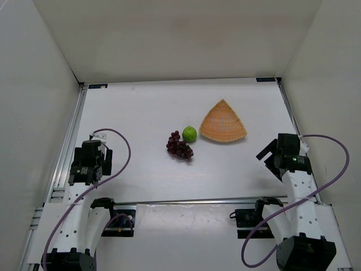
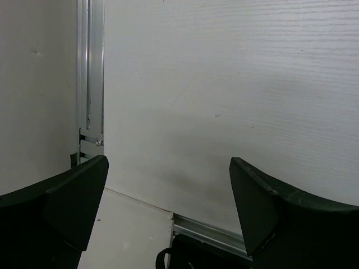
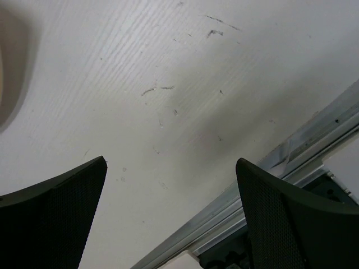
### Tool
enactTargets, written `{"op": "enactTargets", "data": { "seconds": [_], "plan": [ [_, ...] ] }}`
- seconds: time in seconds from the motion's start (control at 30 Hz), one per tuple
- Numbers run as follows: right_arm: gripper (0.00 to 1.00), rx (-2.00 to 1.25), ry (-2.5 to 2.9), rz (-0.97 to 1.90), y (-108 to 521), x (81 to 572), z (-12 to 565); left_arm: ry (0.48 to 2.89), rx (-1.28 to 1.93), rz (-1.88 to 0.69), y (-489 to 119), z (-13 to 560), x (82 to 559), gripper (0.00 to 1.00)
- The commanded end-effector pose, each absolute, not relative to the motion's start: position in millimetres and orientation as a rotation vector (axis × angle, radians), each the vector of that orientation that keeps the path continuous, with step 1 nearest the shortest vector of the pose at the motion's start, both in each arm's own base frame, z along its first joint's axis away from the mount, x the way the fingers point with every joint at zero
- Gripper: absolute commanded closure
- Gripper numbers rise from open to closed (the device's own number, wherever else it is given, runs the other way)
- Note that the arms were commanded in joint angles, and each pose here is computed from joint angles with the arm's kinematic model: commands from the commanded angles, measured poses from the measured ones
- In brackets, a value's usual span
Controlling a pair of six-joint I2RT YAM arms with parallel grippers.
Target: Place and organize the fake fruits in the fruit bowl
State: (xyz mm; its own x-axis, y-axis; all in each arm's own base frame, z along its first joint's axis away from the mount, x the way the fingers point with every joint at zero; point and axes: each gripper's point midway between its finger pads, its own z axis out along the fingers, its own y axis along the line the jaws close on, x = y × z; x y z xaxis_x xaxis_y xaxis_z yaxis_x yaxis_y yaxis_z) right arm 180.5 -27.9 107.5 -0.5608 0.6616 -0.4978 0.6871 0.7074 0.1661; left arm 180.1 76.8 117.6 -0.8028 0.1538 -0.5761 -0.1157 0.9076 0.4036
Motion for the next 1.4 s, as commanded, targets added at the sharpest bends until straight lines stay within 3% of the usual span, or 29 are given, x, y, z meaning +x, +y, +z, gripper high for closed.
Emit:
{"op": "enactTargets", "data": {
  "seconds": [0.0,0.1,0.17,0.33,0.5,0.73,0.97,1.03,1.07,1.1,1.13,1.33,1.37],
  "plan": [
    [0.0,0.801,2.297,0.038,-19.7,211.3,140.5,2.436,0.013,0.535,74.0,116.2,180.9,0.0],
    [0.0,0.559,2.285,0.22,12.1,241.8,165.8,2.445,0.016,0.535,74.0,112.4,181.3,0.0],
    [0.0,0.439,2.288,0.115,20.7,256.9,177.1,2.467,0.04,0.527,72.4,108.7,181.8,0.0],
    [0.0,-0.415,2.331,0.133,167.5,290.7,199.7,2.468,0.051,0.53,72.8,108.8,181.8,0.0],
    [0.0,-0.954,2.326,0.066,278.8,290.4,157.6,2.468,0.051,0.53,72.8,108.8,181.8,0.0],
    [0.0,-1.257,2.431,0.071,342.7,280.7,87.3,2.478,0.042,0.535,74.4,107.8,179.1,0.0],
    [0.0,-1.22,2.566,-0.059,341.3,285.9,27.6,2.489,0.064,0.516,71.8,105.5,179.9,0.0],
    [0.12,-1.206,2.572,-0.056,344.4,287.6,28.2,2.49,0.064,0.516,71.8,105.5,179.9,0.0],
    [0.23,-1.2,2.591,-0.041,344.5,283.8,27.5,2.49,0.064,0.516,71.8,105.5,179.9,0.0],
    [0.42,-1.188,2.597,-0.039,344.8,283.5,27.4,2.49,0.064,0.516,71.8,105.5,179.9,0.0],
    [0.49,-1.158,2.587,-0.004,348.0,283.1,39.5,2.49,0.064,0.516,71.8,105.5,179.9,0.0],
    [0.79,-1.034,2.503,0.151,347.4,269.6,105.9,2.49,0.064,0.516,71.8,105.5,179.9,0.0],
    [0.79,-0.978,2.506,0.172,341.7,269.8,111.8,2.49,0.064,0.516,71.8,105.5,179.9,0.0]
  ]
}}
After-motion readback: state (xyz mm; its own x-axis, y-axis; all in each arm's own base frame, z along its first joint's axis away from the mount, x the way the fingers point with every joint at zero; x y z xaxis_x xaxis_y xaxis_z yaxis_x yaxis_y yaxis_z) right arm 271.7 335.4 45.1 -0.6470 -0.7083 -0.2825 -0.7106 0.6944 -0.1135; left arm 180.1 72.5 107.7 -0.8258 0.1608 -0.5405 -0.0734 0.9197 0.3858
